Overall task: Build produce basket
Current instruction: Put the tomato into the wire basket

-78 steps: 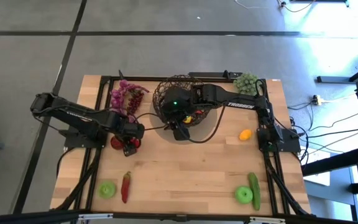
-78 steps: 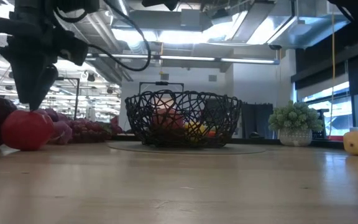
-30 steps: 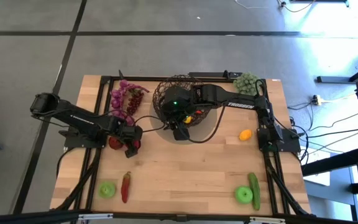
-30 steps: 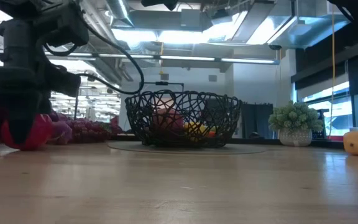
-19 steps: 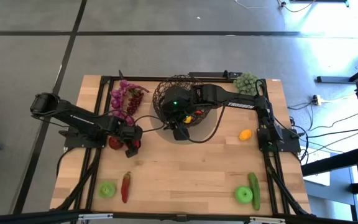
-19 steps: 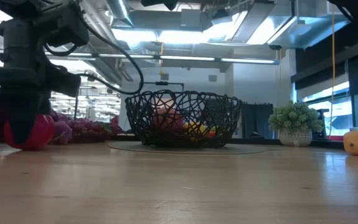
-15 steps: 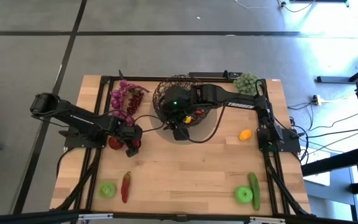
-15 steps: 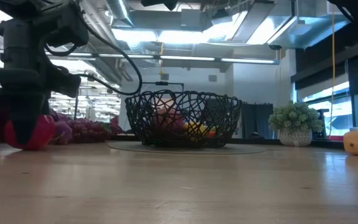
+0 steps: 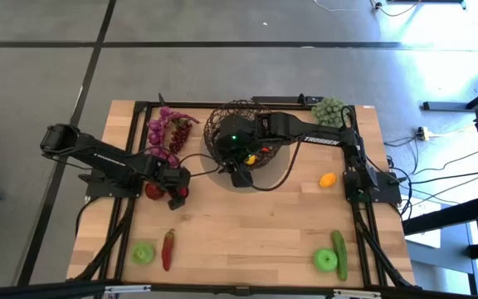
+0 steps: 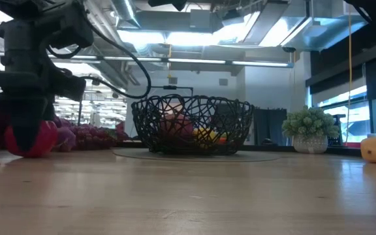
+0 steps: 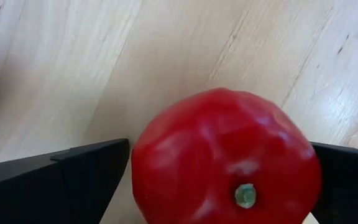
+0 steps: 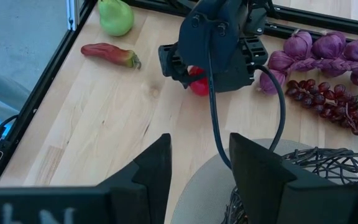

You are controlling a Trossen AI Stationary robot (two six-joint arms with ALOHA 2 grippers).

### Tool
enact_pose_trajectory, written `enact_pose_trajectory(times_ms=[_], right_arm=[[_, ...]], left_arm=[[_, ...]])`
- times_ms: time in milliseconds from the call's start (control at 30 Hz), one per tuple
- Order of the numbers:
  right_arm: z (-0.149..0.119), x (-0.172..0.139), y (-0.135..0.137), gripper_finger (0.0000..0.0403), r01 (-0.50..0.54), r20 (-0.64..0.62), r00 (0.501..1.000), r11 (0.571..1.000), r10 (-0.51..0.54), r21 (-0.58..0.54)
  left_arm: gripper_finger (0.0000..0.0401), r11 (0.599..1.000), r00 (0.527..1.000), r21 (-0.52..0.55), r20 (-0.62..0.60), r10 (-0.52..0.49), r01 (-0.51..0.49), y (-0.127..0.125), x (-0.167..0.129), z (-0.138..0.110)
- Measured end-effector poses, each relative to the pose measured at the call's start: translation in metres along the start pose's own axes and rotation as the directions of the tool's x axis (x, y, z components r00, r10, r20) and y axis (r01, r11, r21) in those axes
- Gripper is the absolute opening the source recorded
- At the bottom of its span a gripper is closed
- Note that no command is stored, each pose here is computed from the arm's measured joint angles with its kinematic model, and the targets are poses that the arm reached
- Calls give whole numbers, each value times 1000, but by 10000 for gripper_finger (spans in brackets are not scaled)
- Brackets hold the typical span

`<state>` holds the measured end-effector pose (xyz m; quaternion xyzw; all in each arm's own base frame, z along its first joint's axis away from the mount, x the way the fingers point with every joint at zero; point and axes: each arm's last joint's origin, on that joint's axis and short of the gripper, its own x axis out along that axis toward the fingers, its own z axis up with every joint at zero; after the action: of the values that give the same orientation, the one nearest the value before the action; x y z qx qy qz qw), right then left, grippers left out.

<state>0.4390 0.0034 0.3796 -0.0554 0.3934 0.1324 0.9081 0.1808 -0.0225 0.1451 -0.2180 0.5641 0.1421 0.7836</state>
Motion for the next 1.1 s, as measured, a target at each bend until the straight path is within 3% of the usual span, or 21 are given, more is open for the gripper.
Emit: enact_pose_trajectory(times_ms=[533,1100], right_arm=[[0,0,0,155,0,0,1000,1000,0,0],[0,0,0,155,0,0,1000,1000,0,0]], left_arm=[[286,996,1000,-87,21,1,1,-1,0,1],[276,990,998,-132,10,-58,58,-8,-9,9]])
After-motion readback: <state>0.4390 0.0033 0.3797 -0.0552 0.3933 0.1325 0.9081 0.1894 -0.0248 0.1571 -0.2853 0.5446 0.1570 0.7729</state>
